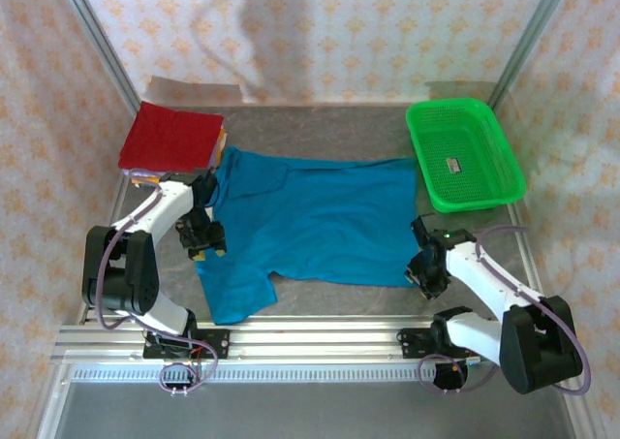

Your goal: Fold and stack the t-shirts

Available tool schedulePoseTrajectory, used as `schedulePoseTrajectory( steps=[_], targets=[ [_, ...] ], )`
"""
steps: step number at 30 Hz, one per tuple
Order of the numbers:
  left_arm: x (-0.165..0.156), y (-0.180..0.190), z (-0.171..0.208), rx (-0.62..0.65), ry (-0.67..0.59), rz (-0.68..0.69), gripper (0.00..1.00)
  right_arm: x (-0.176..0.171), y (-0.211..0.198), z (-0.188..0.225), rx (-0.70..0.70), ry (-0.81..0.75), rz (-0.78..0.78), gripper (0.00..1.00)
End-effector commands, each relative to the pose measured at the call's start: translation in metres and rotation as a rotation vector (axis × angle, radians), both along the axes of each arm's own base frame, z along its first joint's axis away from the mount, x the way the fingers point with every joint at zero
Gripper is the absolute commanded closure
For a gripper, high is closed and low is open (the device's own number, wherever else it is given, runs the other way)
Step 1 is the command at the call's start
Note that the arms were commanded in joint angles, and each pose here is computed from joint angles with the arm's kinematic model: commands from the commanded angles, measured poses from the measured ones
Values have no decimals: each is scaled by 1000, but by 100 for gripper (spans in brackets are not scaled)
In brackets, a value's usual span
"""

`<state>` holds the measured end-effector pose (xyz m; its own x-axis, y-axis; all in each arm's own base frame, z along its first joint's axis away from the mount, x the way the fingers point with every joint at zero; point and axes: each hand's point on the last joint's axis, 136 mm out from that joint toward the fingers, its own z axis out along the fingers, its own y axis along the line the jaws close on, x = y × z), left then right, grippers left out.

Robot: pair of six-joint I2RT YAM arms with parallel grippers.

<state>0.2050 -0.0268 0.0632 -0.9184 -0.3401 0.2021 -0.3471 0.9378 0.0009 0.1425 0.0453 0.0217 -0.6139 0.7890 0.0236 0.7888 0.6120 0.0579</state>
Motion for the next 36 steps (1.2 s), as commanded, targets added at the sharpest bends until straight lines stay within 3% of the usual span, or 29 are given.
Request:
schedulePoseTrajectory(
  steps=[1,7,13,21,25,30,36],
  targets=[
    [-14,4,5,10,20,11,57,13,2,6,9,-67,-42,61],
    [-16,2,8,-7,20,37,57,17,-3,-2,1,-107,-72,63],
    [-22,15,14,62,50,38,57,23,-4,-4,-4,-130,-74,70],
    [-28,26,18,109,84,44,57,29,-14,11,-66,-160,-44,92],
    [-28,31,14,118,91,62,57,34,-21,17,-82,-169,-44,97],
    [-15,17,-8,-22,59,195,61,38,-24,20,-79,-180,-36,99],
    [-7,17,-23,-47,57,259,62,44,-20,25,-60,-191,-13,100]
  ],
)
